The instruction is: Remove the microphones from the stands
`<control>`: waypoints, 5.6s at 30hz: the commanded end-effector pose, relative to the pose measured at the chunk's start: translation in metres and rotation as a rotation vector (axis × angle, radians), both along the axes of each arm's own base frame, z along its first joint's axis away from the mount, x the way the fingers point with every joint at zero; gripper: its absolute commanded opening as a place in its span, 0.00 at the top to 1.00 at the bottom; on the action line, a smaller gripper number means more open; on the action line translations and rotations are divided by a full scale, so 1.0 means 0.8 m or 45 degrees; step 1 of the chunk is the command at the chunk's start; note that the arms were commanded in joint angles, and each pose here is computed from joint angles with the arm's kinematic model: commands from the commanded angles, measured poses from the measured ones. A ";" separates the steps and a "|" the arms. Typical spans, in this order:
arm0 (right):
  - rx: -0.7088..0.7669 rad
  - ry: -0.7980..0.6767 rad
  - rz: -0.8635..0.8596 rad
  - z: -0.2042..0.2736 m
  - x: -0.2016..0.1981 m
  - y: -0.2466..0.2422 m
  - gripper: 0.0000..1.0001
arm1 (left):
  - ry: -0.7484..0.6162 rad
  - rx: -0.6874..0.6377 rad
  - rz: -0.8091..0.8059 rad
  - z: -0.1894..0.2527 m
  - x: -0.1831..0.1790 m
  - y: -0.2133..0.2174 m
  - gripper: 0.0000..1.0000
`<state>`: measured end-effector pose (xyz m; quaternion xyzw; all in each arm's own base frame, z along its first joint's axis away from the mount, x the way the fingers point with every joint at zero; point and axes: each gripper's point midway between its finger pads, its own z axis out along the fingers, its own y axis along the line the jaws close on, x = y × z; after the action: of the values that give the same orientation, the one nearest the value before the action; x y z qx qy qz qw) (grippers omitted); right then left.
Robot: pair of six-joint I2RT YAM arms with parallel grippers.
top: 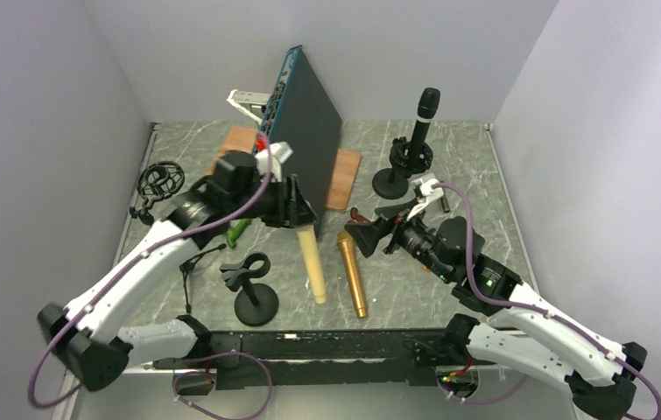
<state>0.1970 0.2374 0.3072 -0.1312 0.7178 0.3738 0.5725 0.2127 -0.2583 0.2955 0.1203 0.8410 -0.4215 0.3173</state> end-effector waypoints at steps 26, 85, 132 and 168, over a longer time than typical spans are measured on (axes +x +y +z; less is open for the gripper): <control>0.054 -0.087 -0.139 0.019 -0.002 -0.044 0.01 | 0.345 0.514 0.184 -0.243 0.040 -0.100 0.98; 0.020 -0.035 -0.055 0.001 -0.001 -0.018 0.00 | -0.545 0.442 0.644 0.093 -0.009 0.170 0.40; 0.025 0.166 0.385 -0.028 -0.018 0.096 0.00 | -0.277 0.987 1.443 -0.048 0.002 0.368 0.39; 0.060 0.175 0.411 -0.044 -0.017 0.105 0.00 | -0.337 1.093 1.634 -0.097 0.007 0.401 0.58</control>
<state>0.1823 0.3213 0.2558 -0.2149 0.7385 0.4681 0.4352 0.2157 0.0558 0.2087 -0.2098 0.8056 0.2066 0.5141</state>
